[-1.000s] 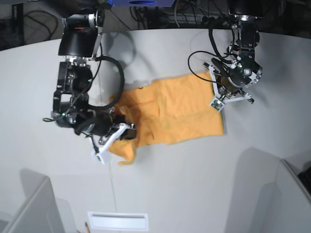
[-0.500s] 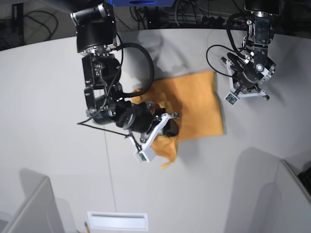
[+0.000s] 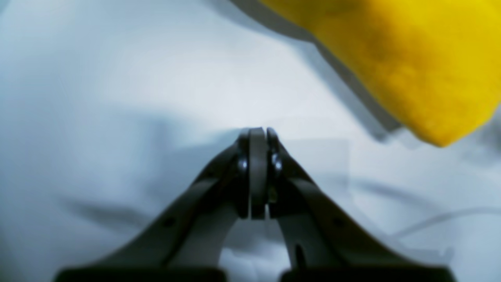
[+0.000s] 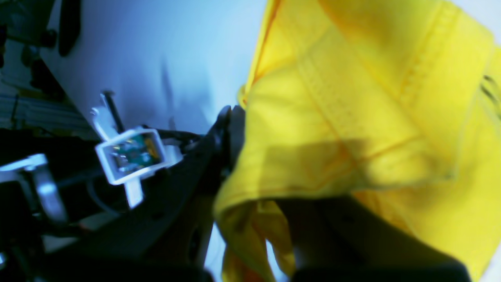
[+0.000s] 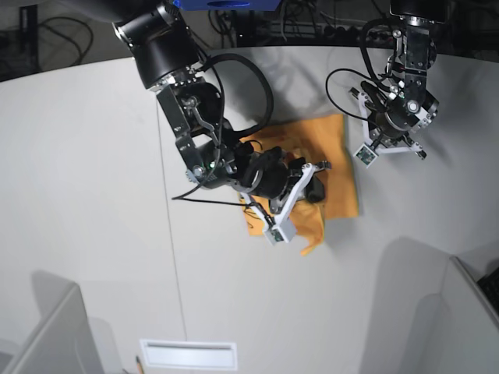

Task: Fold the T-shirt properly
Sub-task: 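Fold the held end with the right gripper over onto the folded stack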

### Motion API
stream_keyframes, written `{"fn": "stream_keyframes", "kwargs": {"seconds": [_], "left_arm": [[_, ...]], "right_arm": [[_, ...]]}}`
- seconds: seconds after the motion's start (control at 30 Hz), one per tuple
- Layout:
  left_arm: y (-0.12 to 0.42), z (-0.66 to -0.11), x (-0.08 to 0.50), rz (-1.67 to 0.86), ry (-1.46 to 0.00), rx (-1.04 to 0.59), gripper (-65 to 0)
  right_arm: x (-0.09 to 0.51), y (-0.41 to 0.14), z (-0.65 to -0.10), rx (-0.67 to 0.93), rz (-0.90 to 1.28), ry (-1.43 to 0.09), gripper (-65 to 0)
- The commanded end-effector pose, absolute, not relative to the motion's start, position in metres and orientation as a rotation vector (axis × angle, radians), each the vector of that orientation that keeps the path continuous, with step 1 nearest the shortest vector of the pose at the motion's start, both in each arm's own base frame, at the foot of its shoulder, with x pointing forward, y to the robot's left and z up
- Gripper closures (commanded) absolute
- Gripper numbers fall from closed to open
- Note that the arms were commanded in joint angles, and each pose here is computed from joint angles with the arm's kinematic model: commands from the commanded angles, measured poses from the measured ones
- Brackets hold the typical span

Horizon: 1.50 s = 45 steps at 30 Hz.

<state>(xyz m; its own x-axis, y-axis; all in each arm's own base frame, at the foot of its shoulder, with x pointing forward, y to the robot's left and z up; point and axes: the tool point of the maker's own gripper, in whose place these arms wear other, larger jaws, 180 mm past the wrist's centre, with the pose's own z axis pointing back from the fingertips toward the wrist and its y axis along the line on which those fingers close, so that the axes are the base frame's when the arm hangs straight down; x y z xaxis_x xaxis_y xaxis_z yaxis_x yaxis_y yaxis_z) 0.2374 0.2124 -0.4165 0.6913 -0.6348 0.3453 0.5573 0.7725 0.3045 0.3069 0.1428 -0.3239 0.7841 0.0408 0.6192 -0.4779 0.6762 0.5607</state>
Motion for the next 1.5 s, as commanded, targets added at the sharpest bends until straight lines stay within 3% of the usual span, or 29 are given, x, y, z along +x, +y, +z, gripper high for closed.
{"fn": "stream_keyframes", "kwargs": {"seconds": [0.0, 0.4, 0.7, 0.73, 0.77, 0.83, 0.87, 1.27, 1.47], "left_arm": [[0.214, -0.410, 0.240, -0.673, -0.474, 0.192, 0.0], [0.214, -0.416, 0.229, -0.675, -0.451, 0.181, 0.0], [0.205, -0.405, 0.193, -0.706, -0.451, 0.167, 0.0], [0.210, -0.401, 0.190, -0.694, -0.452, 0.180, 0.0], [0.218, -0.397, 0.187, -0.672, -0.453, 0.196, 0.0], [0.234, -0.393, 0.184, -0.615, -0.453, 0.224, 0.0], [0.244, -0.390, 0.183, -0.577, -0.457, 0.236, 0.0], [0.350, -0.339, 0.153, -0.219, -0.535, 0.308, 0.0], [0.383, -0.312, 0.147, -0.106, -0.601, 0.359, 0.0]], "right_arm": [[0.314, 0.153, -0.310, 0.815, 0.318, -0.659, 0.0], [0.311, 0.179, -0.321, 0.798, 0.401, -0.652, 0.0], [0.310, 0.166, -0.358, 0.718, 0.282, -0.554, 0.0], [0.311, 0.163, -0.359, 0.704, 0.245, -0.547, -4.4], [0.312, 0.163, -0.355, 0.713, 0.220, -0.542, -14.7], [0.311, 0.166, -0.345, 0.747, 0.203, -0.542, -29.4], [0.310, 0.168, -0.339, 0.764, 0.203, -0.548, -33.2], [0.301, 0.174, -0.327, 0.788, 0.247, -0.521, -33.3], [0.279, 0.203, -0.344, 0.750, 0.387, -0.516, -33.3]]}}
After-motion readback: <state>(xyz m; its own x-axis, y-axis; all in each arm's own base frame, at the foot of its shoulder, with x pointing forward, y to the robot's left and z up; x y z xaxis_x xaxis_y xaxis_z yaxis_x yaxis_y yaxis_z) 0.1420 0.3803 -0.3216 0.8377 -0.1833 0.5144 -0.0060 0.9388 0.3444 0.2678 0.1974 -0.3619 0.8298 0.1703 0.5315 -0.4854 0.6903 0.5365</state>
